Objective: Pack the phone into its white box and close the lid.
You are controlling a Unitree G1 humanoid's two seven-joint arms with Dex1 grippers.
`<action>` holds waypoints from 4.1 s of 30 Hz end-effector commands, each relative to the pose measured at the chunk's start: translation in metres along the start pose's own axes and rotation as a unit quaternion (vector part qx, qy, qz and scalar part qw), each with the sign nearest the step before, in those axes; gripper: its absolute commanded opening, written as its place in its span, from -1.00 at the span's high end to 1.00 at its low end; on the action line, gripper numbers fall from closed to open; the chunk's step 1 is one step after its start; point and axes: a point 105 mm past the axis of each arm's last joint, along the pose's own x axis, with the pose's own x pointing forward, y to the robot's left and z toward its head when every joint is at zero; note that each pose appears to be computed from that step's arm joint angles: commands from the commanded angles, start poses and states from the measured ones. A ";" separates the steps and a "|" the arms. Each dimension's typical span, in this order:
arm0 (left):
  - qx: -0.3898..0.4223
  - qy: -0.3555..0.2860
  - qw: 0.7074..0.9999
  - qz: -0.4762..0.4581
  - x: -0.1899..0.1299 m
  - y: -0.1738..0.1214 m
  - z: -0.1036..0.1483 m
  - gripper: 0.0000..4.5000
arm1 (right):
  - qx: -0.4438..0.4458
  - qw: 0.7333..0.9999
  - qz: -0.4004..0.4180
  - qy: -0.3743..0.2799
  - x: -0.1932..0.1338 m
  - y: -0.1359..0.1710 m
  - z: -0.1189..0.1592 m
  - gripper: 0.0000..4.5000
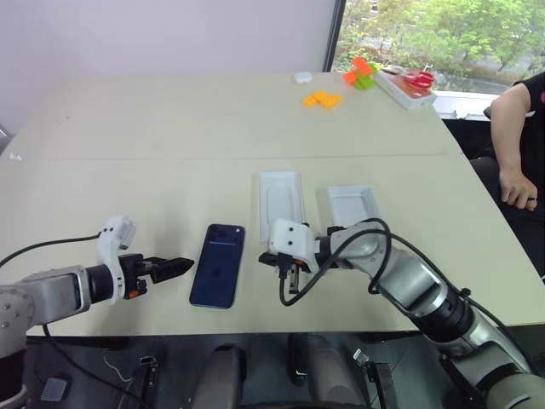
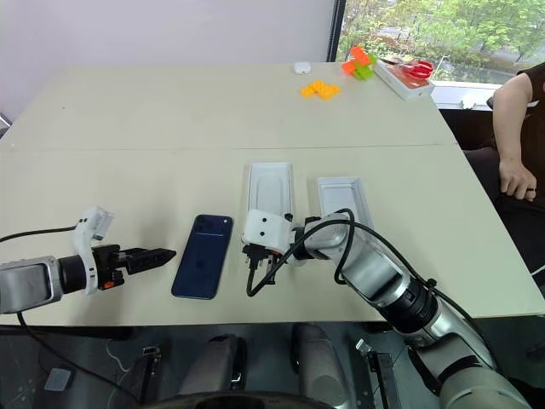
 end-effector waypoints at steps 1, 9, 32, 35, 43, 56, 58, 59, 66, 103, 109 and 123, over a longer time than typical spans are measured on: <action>-0.029 0.046 0.998 -0.024 0.008 -0.007 -0.019 -1.00 | -0.014 1.000 0.002 -0.005 0.006 0.001 0.009 0.98; -0.031 0.076 0.994 -0.071 0.019 -0.030 -0.031 -1.00 | 0.008 1.000 -0.004 0.029 0.029 -0.006 0.001 0.98; -0.073 0.037 0.991 -0.110 0.036 -0.058 -0.025 -1.00 | 0.020 1.000 0.019 0.011 0.049 0.000 0.012 0.98; -0.076 0.032 0.990 -0.111 0.037 -0.059 -0.022 -1.00 | 0.022 1.000 0.017 0.012 0.049 0.000 0.011 0.98; -0.089 0.023 0.992 -0.089 0.034 -0.049 -0.021 0.26 | 0.020 1.000 0.010 0.014 0.047 -0.003 0.010 1.00; -0.126 -0.014 0.989 -0.078 0.029 -0.040 -0.013 0.67 | 0.009 1.000 -0.008 0.012 0.039 -0.011 0.014 1.00; -0.127 -0.015 0.989 -0.078 0.029 -0.040 -0.012 0.97 | 0.004 1.000 -0.017 0.010 0.035 -0.015 0.016 1.00; -0.126 -0.017 0.989 -0.079 0.029 -0.041 -0.011 0.97 | 0.001 1.000 -0.023 0.010 0.032 -0.017 0.017 1.00; -0.135 -0.065 0.984 -0.101 0.017 -0.044 0.003 0.97 | -0.009 0.999 -0.051 0.007 0.005 -0.027 0.021 1.00; -0.117 -0.121 0.978 -0.121 0.015 -0.052 0.036 1.00 | -0.068 0.995 -0.046 0.051 -0.038 -0.037 -0.028 0.99; -0.119 -0.131 0.976 -0.127 0.013 -0.053 0.042 1.00 | -0.095 0.995 -0.004 0.038 -0.053 -0.012 -0.020 0.99; -0.116 -0.120 0.970 -0.177 0.025 -0.085 0.044 1.00 | -0.073 0.995 0.054 0.038 -0.062 0.036 -0.025 0.55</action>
